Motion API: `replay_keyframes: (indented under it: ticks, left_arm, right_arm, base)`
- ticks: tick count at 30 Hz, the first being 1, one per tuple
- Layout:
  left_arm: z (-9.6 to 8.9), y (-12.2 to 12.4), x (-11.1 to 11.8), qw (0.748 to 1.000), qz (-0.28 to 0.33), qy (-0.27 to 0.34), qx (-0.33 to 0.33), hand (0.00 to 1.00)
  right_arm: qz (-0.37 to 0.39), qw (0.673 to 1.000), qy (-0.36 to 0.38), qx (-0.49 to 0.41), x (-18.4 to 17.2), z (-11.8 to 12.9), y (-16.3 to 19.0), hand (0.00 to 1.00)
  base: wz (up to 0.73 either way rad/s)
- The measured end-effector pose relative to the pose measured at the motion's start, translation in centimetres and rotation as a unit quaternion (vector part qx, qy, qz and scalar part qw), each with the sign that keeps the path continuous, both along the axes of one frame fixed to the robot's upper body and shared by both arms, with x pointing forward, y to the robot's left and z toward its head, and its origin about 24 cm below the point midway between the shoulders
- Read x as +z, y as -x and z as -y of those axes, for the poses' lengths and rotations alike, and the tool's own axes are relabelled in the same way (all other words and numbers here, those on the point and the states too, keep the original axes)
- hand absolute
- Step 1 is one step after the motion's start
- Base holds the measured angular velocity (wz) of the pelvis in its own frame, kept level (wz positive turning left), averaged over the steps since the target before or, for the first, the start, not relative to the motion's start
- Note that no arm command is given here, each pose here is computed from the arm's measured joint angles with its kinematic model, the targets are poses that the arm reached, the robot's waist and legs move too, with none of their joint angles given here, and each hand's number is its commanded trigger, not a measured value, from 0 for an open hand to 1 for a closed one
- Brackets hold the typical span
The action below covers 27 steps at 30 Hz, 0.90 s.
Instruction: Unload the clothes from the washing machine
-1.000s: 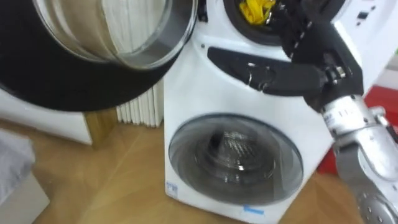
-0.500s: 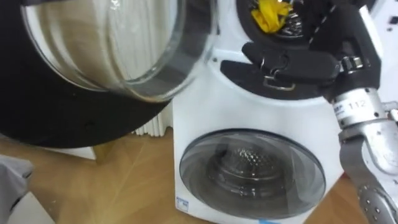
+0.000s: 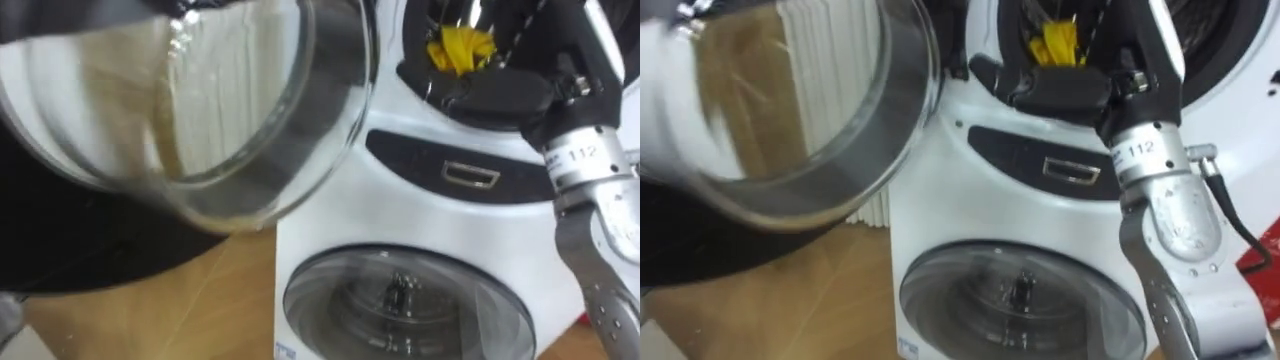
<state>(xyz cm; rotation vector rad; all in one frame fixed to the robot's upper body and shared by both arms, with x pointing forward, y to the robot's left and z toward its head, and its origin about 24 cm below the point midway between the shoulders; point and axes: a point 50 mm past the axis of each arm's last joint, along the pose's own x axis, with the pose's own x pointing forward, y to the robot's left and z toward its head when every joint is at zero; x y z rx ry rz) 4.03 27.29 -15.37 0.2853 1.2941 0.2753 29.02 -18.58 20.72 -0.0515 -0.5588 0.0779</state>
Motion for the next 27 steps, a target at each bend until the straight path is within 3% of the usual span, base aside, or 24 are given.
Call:
replay_keyframes:
  ticks: [4, 15, 27]
  left_arm:
    - [0.8, -0.2, -0.2, 1.000, 0.005, 0.010, 0.001, 0.00]
    - [0.4, 0.5, -0.1, 1.000, -0.004, 0.005, 0.001, 0.00]
    - [-0.1, 1.6, -0.1, 1.000, -0.019, -0.005, 0.011, 0.00]
  right_arm:
    - [0.010, 1.000, 0.007, -0.009, 0.7, 0.2, -0.3, 0.00]
    - [0.021, 0.999, 0.003, -0.041, 2.0, 2.7, -0.4, 0.00]
    - [-0.111, 0.989, 0.006, -0.096, -1.5, 8.2, -3.1, 0.00]
  base:
    - [0.01]
    - [0.04]
    - [-0.01]
